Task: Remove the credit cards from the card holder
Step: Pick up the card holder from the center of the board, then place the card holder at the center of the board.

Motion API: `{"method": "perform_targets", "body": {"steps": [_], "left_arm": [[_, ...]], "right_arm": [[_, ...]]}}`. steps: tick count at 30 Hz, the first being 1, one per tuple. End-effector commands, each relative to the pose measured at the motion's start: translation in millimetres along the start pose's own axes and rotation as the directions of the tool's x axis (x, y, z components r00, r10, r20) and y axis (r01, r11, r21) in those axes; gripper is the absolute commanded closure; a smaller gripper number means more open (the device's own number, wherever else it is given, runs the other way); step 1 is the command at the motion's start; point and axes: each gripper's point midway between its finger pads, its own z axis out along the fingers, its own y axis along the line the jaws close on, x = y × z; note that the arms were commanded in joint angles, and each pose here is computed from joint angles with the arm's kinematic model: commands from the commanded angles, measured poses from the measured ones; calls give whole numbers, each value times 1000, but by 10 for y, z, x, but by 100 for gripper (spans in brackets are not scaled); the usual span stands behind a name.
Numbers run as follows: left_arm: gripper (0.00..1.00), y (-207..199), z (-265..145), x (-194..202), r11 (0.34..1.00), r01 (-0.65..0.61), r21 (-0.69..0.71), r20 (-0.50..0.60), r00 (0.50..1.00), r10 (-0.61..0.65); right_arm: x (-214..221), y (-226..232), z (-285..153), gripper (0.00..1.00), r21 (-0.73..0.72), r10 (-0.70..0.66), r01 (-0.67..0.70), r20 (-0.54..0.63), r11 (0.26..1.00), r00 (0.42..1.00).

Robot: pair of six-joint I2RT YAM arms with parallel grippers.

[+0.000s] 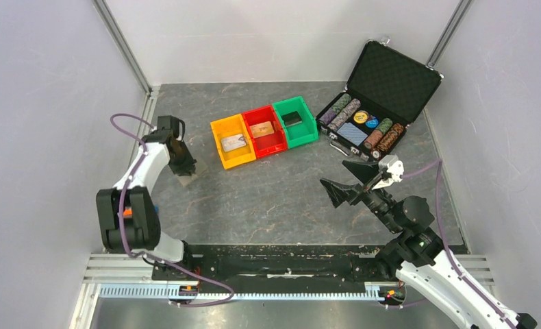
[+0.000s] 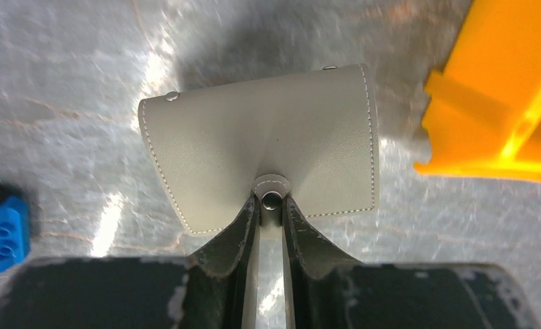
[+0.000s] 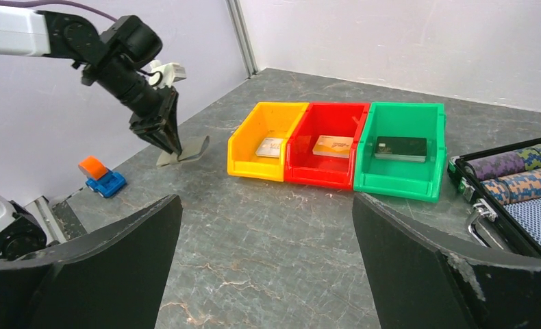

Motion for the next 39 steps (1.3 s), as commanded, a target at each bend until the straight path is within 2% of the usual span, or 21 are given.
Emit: {"method": "perform_targets", "body": {"steps": [1, 6, 11, 16, 21, 24, 30, 34, 36, 39], "left_arm": [[87, -320, -282, 195, 985, -16, 174, 32, 999, 11], [86, -890, -623, 760, 935, -203, 291, 75, 979, 189], [87, -1330, -759, 1309, 880, -273, 388, 89, 962, 259], [86, -1793, -719, 1682, 813, -348, 467, 117, 936, 333], [86, -2019, -479, 1958, 802, -396, 447, 72, 910, 409], [84, -2111, -374, 2049, 802, -395, 448, 79, 911, 404], [61, -2320, -367, 2200, 775, -371, 512, 56, 915, 400], [51, -2351, -539, 2106, 754, -382, 534, 99, 914, 393], [48, -2309, -643, 1996, 759, -400, 513, 136, 911, 388], [46, -2176, -761, 1767, 781, -440, 443, 211, 898, 386]], "right_arm": [[-63, -26, 7, 2, 10, -26, 26, 40, 1000, 999], [66, -135, 45, 2, 68, -8, 9, -9, 998, 1000], [279, -134, 105, 2, 75, 45, -39, -89, 996, 995], [508, -177, 110, 2, 93, 48, -32, -181, 995, 982], [679, -269, 72, 2, 137, 48, -14, -247, 990, 968], [716, -279, 60, 2, 144, 55, -19, -254, 989, 966], [843, -329, 76, 3, 181, 83, -27, -306, 983, 948], [940, -342, 116, 7, 202, 105, -31, -366, 979, 924], [1014, -350, 131, 10, 219, 131, -47, -387, 975, 913], [1137, -358, 144, 21, 256, 194, -91, -410, 962, 891]]}}
